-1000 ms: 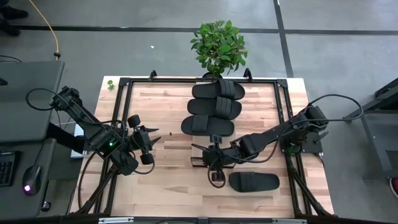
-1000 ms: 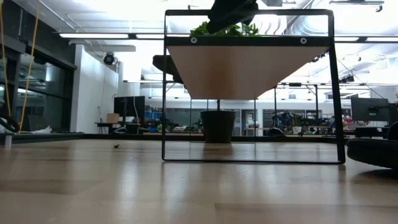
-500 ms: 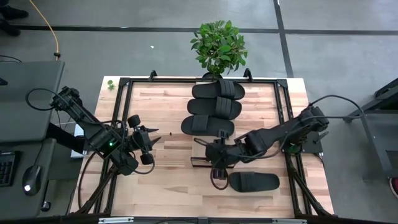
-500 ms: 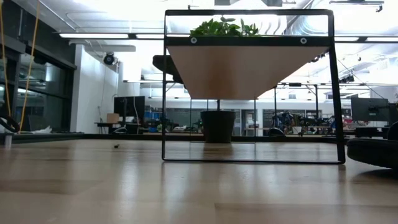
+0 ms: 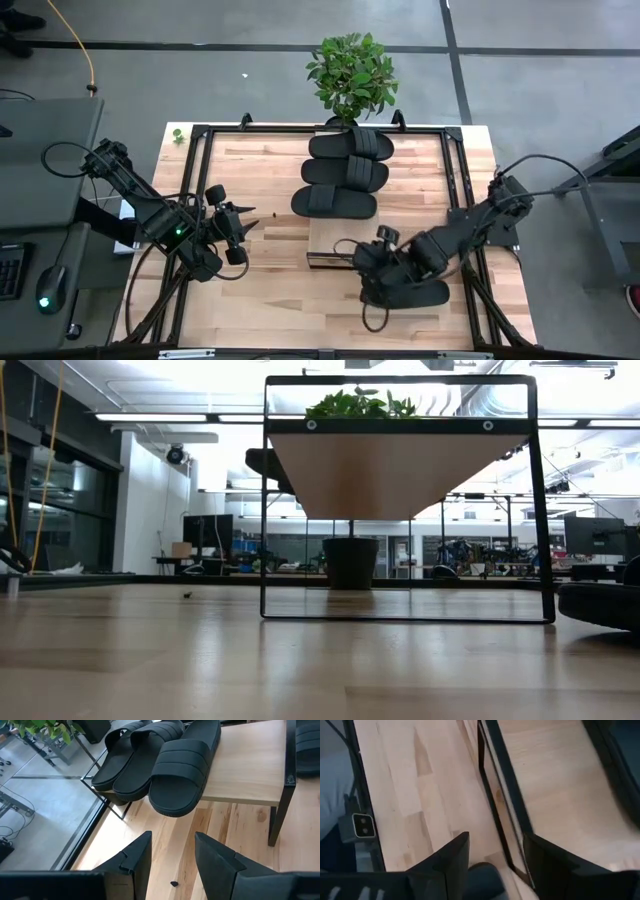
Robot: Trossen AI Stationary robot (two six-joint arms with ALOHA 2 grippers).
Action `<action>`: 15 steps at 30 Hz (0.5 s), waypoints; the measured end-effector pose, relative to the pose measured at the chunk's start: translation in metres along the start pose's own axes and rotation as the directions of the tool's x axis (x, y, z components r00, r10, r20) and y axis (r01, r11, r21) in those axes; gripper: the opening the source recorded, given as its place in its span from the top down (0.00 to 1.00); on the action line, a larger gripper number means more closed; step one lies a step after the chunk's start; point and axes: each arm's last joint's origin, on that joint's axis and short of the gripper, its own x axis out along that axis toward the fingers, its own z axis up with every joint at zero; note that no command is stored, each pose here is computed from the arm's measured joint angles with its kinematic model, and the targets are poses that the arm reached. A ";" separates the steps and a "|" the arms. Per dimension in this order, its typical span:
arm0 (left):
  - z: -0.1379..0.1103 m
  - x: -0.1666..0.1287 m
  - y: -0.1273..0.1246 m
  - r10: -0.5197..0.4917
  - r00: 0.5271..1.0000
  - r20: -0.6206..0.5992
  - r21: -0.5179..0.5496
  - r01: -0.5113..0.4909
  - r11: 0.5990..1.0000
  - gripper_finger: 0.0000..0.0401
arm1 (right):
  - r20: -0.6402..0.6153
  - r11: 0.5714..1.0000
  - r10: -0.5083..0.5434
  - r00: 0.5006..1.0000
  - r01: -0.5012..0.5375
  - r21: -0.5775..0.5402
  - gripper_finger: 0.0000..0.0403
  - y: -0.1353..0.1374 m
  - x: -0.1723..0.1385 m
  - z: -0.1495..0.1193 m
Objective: Pick and place slides into the shelf
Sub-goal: Put the slide on the shelf
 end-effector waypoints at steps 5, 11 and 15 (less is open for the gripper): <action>0.000 0.000 0.000 0.000 1.000 0.000 0.000 0.000 1.000 0.67 | 0.019 0.999 -0.044 0.999 0.043 0.027 0.56 0.011 -0.010 -0.019; 0.000 0.000 0.000 0.000 1.000 0.000 0.000 0.000 1.000 0.67 | -0.017 0.987 -0.137 0.990 0.138 0.088 0.56 0.015 -0.021 -0.045; 0.000 0.000 0.000 0.000 1.000 0.000 0.000 0.000 1.000 0.67 | -0.007 0.979 -0.163 0.987 0.163 0.127 0.56 0.020 -0.028 -0.058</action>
